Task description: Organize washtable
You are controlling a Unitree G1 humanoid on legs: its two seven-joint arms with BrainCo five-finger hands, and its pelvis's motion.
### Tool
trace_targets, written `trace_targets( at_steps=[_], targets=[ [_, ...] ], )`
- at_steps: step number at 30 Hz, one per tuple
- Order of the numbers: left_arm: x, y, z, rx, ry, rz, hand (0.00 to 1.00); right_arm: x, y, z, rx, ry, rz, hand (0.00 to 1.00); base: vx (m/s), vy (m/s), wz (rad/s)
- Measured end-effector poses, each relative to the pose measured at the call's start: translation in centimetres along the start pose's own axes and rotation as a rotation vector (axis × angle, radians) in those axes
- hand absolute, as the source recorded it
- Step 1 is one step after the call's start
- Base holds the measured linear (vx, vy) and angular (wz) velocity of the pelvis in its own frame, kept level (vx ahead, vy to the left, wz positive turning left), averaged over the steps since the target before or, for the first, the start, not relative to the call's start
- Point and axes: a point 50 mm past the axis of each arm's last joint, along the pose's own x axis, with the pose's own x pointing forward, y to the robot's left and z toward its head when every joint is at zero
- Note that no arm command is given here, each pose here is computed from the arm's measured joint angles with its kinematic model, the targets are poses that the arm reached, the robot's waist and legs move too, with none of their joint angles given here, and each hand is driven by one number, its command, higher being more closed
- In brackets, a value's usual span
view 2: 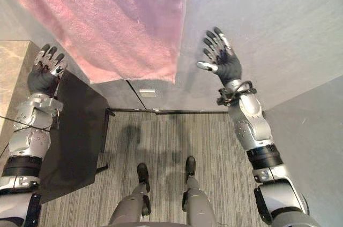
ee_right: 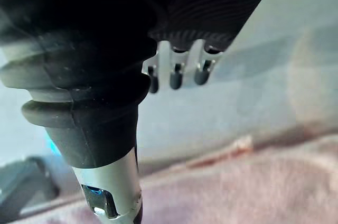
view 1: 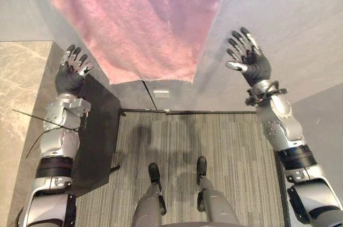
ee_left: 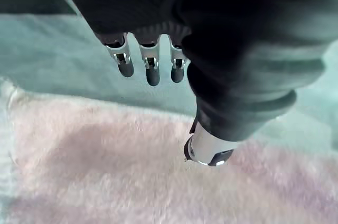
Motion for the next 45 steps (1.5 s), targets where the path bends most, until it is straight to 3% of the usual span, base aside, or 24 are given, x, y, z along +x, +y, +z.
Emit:
trace_targets(
  at_steps=[6,13,16,19,23,27,32,38,41,45],
  targets=[
    [-2.8,2.5,-1.5,-0.049,0.015,0.14,0.0,-3.7,-3.0,-2.0,0.046,0.036,-0.21,0.0,-0.01,0.001,0.0],
    [-7.1,4.2,-4.3,-0.021,0.104,0.273,0.0,-11.3,-7.7,-3.9,0.093,0.049,-0.638,0.0,0.0,0.0,0.0],
    [-10.6,2.9,-7.0,0.002,0.171,0.368,0.0,-16.8,-7.5,-6.5,0.135,0.108,-0.869,0.0,0.0,0.0,0.0],
    [-14.7,1.4,-10.3,0.02,0.313,0.424,0.0,-21.5,-6.1,-8.8,0.14,0.237,-0.982,0.0,0.07,0.018,-0.01],
    [-18.9,-1.4,-14.2,-0.009,0.514,0.397,0.0,-27.2,-4.3,-10.9,0.148,0.409,-1.098,0.0,0.04,0.012,-0.11],
    [-23.8,-3.2,-18.0,-0.072,0.742,0.451,0.0,-30.1,-2.3,-13.0,0.179,0.552,-1.137,0.0,0.03,-0.003,-0.21],
    [-26.8,-2.8,-19.0,-0.112,0.845,0.533,0.0,-29.7,-0.6,-14.5,0.223,0.614,-1.09,0.0,-0.03,-0.023,-0.11],
    [-25.6,-2.6,-18.9,-0.105,0.816,0.532,0.0,-28.3,2.2,-16.3,0.257,0.697,-0.941,0.0,0.02,-0.179,0.72],
    [-23.4,-3.3,-18.8,-0.139,0.752,0.519,0.0,-24.8,3.1,-16.9,0.225,0.685,-0.772,0.0,0.06,-0.113,0.44],
    [-23.8,-3.6,-19.0,-0.153,0.764,0.519,0.0,-24.0,4.4,-17.3,0.209,0.708,-0.685,0.0,-0.17,-0.199,0.4]
  ],
)
